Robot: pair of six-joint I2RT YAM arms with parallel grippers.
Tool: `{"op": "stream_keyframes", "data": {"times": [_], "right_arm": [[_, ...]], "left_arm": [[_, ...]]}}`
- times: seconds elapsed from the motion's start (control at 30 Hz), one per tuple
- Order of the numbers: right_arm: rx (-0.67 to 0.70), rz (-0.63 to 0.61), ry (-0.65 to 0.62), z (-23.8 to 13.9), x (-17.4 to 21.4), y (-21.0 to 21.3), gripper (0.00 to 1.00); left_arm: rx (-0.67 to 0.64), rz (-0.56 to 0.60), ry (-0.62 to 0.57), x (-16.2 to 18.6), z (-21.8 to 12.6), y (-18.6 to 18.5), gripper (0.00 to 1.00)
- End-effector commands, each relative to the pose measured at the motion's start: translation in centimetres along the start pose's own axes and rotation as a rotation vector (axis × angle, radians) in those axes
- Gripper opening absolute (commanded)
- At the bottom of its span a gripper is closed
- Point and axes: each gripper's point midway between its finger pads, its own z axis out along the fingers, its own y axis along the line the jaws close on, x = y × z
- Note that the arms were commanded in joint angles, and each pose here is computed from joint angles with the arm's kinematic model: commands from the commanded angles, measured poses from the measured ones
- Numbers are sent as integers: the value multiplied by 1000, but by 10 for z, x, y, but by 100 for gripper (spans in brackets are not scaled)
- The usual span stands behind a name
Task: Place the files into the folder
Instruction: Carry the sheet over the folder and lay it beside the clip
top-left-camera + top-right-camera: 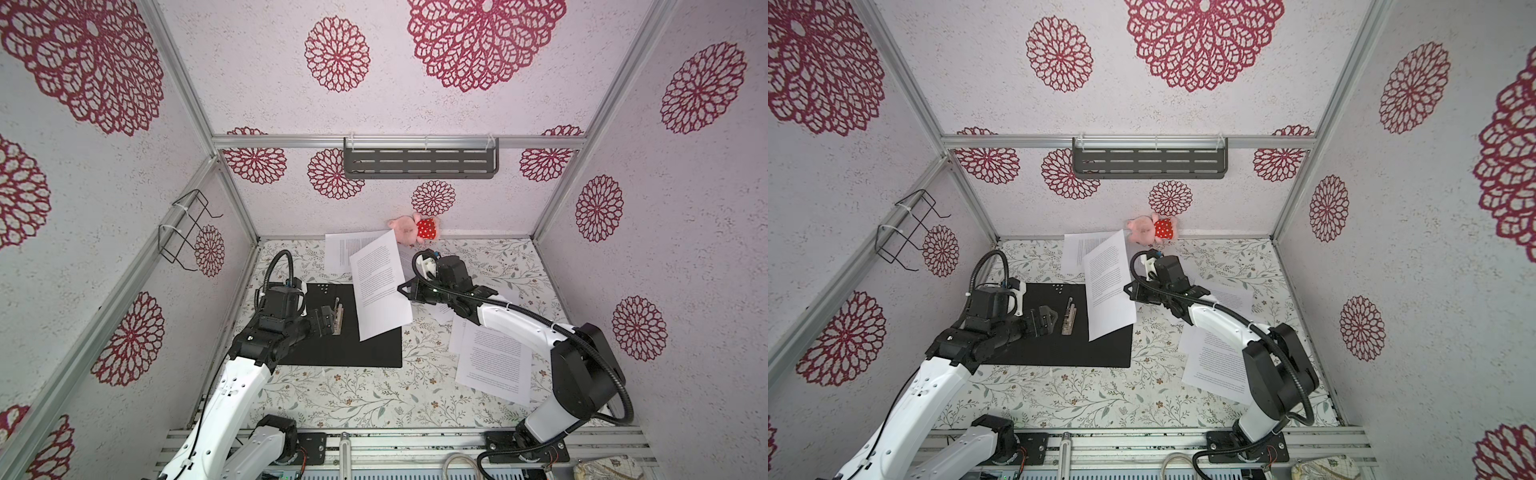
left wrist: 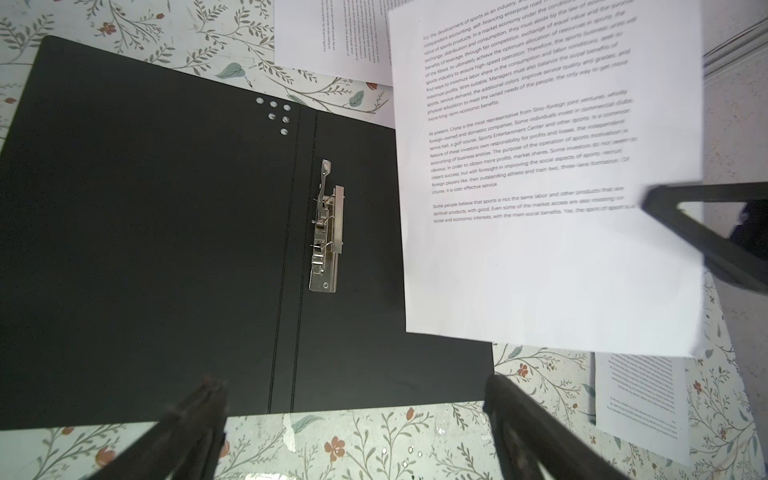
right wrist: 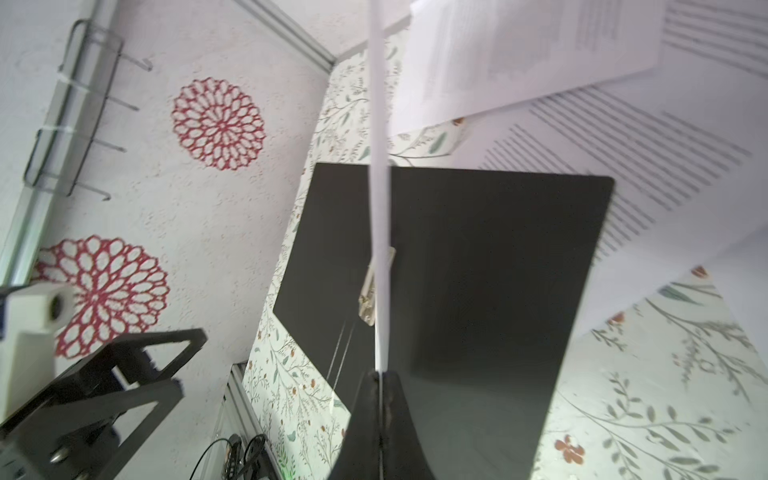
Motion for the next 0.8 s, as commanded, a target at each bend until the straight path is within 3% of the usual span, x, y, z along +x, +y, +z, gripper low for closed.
{"op": "stream_keyframes", "data": {"times": [0.0,0.23,0.77], "right_arm": [[-16,86,-12,20,3,-21,0],[22,289,65,63,48,-59,0],[73,311,76,63,70,-56,0]], "left_arm": [[3,11,-4,-2,1,1,99],[2,9,1,-1,2,1,99],[-1,11,20,2,5,2,99]]}}
